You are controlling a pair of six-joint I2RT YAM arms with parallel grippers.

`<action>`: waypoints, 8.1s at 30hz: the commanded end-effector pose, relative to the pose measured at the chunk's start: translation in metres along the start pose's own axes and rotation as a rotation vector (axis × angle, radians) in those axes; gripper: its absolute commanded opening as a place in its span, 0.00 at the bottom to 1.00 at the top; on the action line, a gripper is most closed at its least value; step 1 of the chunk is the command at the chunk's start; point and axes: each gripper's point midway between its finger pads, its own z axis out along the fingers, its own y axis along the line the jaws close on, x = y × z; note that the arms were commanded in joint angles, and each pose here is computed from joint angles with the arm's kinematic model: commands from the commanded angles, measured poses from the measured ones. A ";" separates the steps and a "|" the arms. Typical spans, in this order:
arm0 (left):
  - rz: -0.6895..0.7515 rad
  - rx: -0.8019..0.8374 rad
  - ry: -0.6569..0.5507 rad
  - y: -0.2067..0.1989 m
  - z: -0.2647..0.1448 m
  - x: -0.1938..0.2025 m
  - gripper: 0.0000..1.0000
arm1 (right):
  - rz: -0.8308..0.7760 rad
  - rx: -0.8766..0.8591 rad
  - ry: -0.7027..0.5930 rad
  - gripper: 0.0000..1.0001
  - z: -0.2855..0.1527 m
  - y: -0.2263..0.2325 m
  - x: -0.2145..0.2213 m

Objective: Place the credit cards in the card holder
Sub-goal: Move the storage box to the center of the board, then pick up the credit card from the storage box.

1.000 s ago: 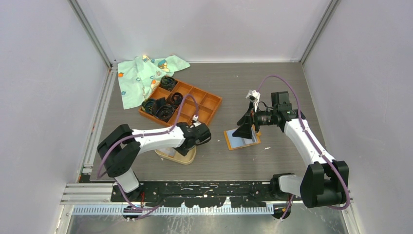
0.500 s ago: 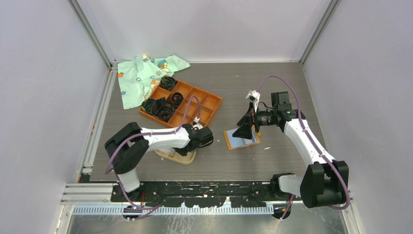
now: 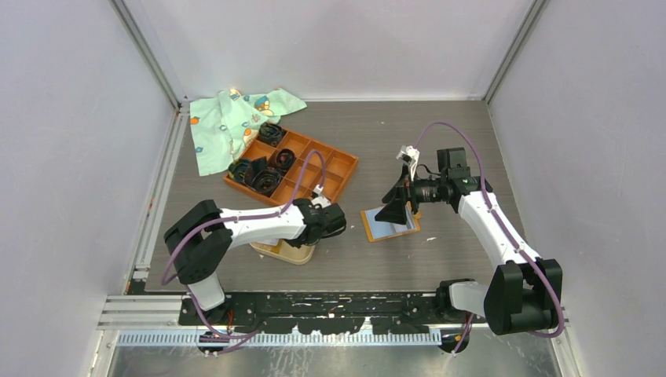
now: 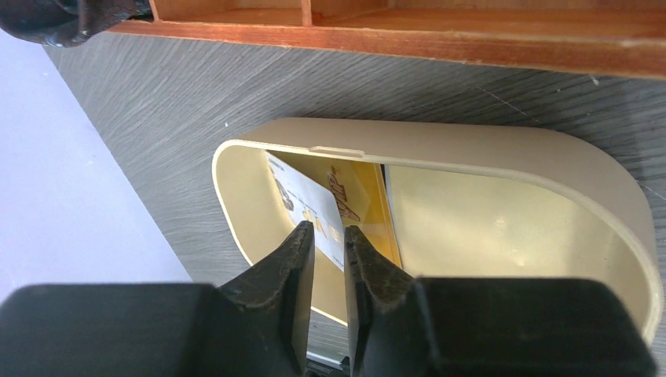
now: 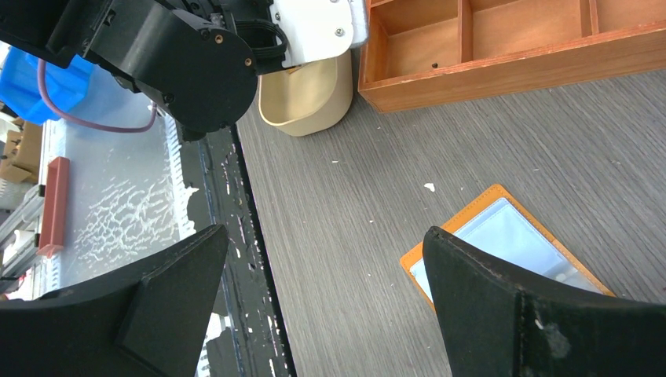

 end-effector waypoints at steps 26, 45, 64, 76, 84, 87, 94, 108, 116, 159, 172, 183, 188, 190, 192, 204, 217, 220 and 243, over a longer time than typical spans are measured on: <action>0.035 0.047 0.012 -0.024 0.006 -0.005 0.36 | -0.077 -0.036 -0.028 0.99 -0.003 0.010 -0.018; 0.044 -0.171 0.052 0.001 0.011 -0.002 0.19 | -0.078 -0.042 -0.027 1.00 -0.003 0.012 -0.018; 0.022 -0.244 0.013 0.026 -0.011 -0.013 0.14 | -0.078 -0.051 -0.024 1.00 -0.003 0.014 -0.018; 0.024 -0.277 0.009 0.030 -0.014 -0.015 0.14 | -0.080 -0.061 -0.025 0.99 -0.004 0.016 -0.018; 0.032 -0.297 0.025 0.030 -0.009 -0.013 0.16 | -0.083 -0.066 -0.023 1.00 -0.005 0.018 -0.018; 0.034 -0.290 0.029 0.028 -0.006 -0.013 0.15 | -0.086 -0.067 -0.022 0.99 -0.005 0.019 -0.018; 0.010 -0.185 0.033 0.016 -0.008 -0.008 0.21 | -0.092 -0.065 -0.019 0.99 -0.005 0.019 -0.017; -0.583 0.817 -0.287 0.010 -0.079 -0.034 0.13 | -0.162 -0.069 0.021 1.00 0.002 0.029 -0.011; -0.600 0.886 -0.098 -0.031 -0.058 -0.022 0.00 | -0.197 -0.084 0.021 0.99 0.004 0.039 -0.012; -0.455 1.062 -0.563 -0.066 -0.128 -0.130 0.26 | 0.141 0.010 0.001 0.94 -0.008 0.024 0.009; -0.915 1.126 -0.409 -0.079 -0.094 -0.062 0.51 | 0.655 0.212 0.088 0.59 0.077 -0.023 0.066; -0.983 1.044 -0.374 -0.087 -0.091 -0.067 0.51 | 0.584 0.405 0.195 1.00 0.088 -0.044 0.097; -0.974 1.044 -0.375 -0.088 -0.093 -0.072 0.49 | 0.576 0.429 0.215 0.95 0.090 -0.048 0.104; -0.960 1.053 -0.354 -0.095 -0.091 -0.074 0.49 | 0.567 0.441 0.226 0.89 0.092 -0.050 0.107; -0.951 1.066 -0.331 -0.103 -0.090 -0.077 0.48 | 0.571 0.452 0.239 0.83 0.092 -0.052 0.110; -0.907 0.979 -0.233 -0.114 -0.069 -0.066 0.35 | 0.646 0.313 0.224 0.55 0.106 -0.030 0.101; -0.909 0.962 -0.229 -0.111 -0.069 -0.067 0.31 | 0.714 0.089 0.151 0.38 0.114 0.007 0.067; -0.907 0.963 -0.231 -0.111 -0.070 -0.068 0.30 | 0.716 0.070 0.146 0.35 0.114 0.010 0.063; -0.920 0.960 -0.237 -0.107 -0.071 -0.068 0.30 | 0.713 0.080 0.247 0.28 0.122 0.019 0.085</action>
